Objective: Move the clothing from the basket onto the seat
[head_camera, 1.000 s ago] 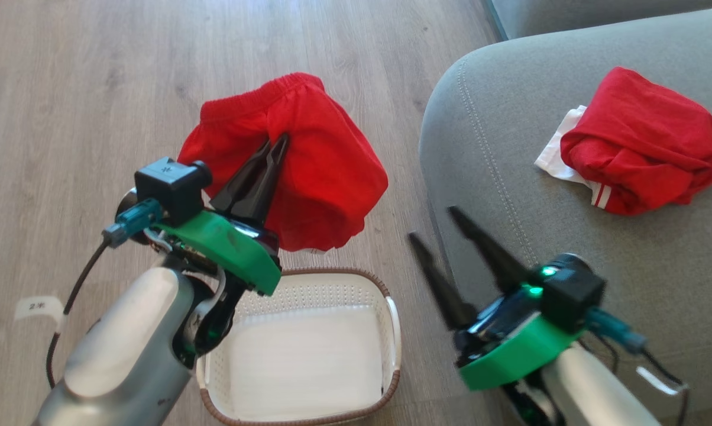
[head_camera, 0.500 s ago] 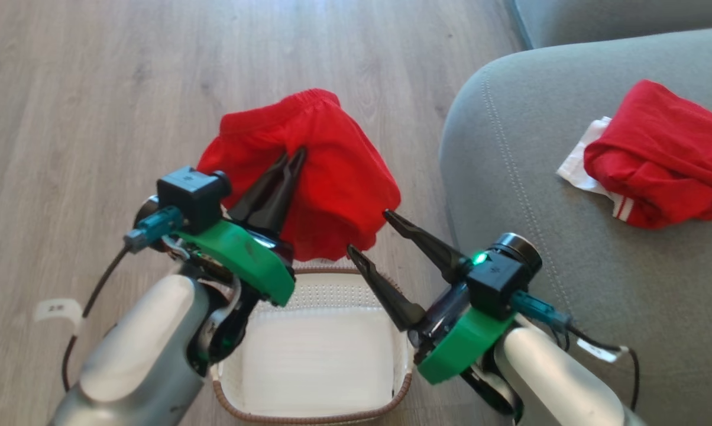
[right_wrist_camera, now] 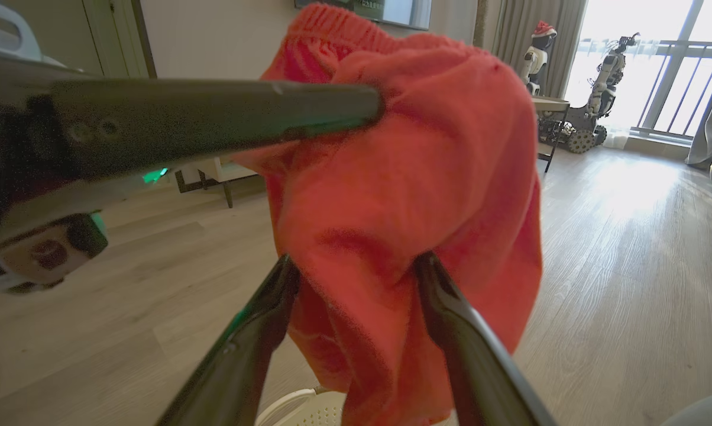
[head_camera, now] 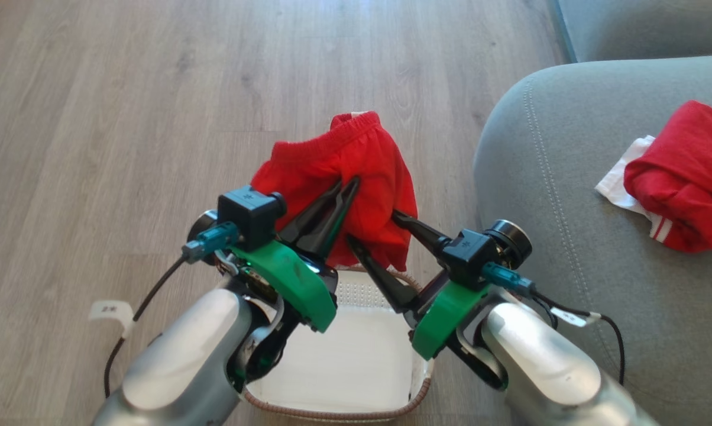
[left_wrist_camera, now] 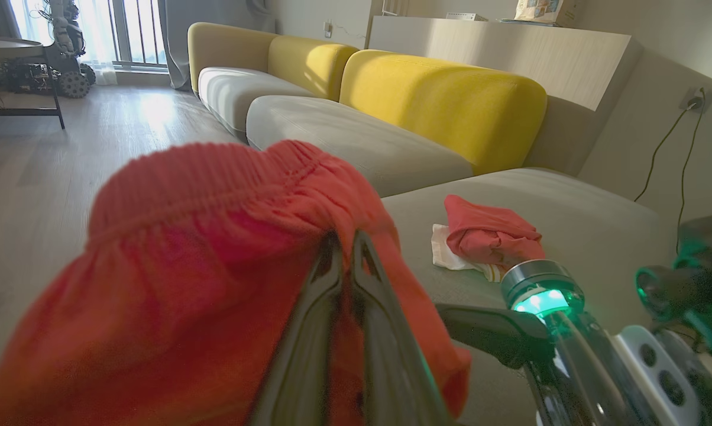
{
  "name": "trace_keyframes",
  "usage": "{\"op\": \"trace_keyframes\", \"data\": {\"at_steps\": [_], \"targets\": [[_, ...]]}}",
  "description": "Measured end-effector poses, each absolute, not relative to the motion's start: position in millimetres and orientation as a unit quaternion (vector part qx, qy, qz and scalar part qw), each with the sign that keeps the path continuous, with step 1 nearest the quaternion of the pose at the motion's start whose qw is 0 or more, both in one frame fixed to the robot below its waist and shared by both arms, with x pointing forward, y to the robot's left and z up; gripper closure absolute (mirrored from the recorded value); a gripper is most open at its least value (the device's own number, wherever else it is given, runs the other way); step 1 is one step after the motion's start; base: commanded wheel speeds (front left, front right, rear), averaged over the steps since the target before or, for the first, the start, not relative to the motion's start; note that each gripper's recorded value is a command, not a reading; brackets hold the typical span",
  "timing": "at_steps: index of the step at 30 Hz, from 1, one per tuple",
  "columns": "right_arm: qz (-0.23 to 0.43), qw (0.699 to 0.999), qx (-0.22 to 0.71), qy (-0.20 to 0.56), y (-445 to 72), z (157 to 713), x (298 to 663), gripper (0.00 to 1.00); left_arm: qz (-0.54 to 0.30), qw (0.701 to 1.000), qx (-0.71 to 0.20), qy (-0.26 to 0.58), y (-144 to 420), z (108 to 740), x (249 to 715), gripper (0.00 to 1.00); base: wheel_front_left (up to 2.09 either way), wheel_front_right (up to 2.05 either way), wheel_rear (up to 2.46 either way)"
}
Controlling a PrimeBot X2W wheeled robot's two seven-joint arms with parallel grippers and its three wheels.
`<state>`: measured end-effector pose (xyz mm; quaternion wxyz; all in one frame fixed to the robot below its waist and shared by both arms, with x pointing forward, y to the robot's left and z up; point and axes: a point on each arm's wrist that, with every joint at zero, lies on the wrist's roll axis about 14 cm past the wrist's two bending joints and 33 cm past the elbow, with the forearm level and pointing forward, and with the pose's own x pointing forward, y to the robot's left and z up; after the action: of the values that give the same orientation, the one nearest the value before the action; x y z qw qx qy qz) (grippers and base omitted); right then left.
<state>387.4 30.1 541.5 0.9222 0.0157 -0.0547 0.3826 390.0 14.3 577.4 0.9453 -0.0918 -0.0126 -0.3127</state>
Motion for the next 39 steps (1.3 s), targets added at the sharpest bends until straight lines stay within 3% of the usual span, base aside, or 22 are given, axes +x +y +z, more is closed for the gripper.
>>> {"op": "trace_keyframes", "data": {"at_steps": [5,6,7,8,24,25,26,39], "targets": [[0.384,0.923,0.004,-0.040,34.1,533.1,395.1,0.00,-0.312,0.945,-0.095,-0.010,13.3,576.0,386.9,1.00,0.00,0.00,0.00],[0.384,0.922,0.004,-0.040,35.3,533.3,396.2,0.12,-0.312,0.945,-0.096,-0.010,13.2,575.9,386.5,1.00,0.00,0.00,0.00],[0.384,0.922,0.005,-0.040,36.7,533.6,396.9,0.53,-0.312,0.945,-0.096,-0.010,13.3,575.8,386.2,1.00,0.00,0.00,0.00],[0.384,0.922,0.005,-0.039,37.7,533.5,397.3,1.00,-0.312,0.945,-0.096,-0.010,13.6,575.7,386.1,1.00,0.00,0.00,0.00],[0.332,0.941,0.038,-0.058,9.2,552.2,418.4,1.00,-0.318,0.943,-0.100,-0.004,8.5,571.1,388.8,0.97,0.00,0.00,0.00],[0.327,0.942,0.041,-0.063,6.4,555.3,419.6,1.00,-0.319,0.942,-0.101,-0.005,7.6,571.5,389.0,0.24,0.00,0.00,0.00],[0.322,0.943,0.046,-0.067,3.2,558.6,421.0,1.00,-0.320,0.942,-0.102,-0.006,6.8,571.9,389.1,0.00,0.00,0.00,0.00],[0.223,0.966,0.085,-0.098,-68.2,574.2,427.0,1.00,-0.353,0.931,-0.097,-0.005,-14.3,571.7,383.1,0.00,0.00,0.00,0.00]]}}
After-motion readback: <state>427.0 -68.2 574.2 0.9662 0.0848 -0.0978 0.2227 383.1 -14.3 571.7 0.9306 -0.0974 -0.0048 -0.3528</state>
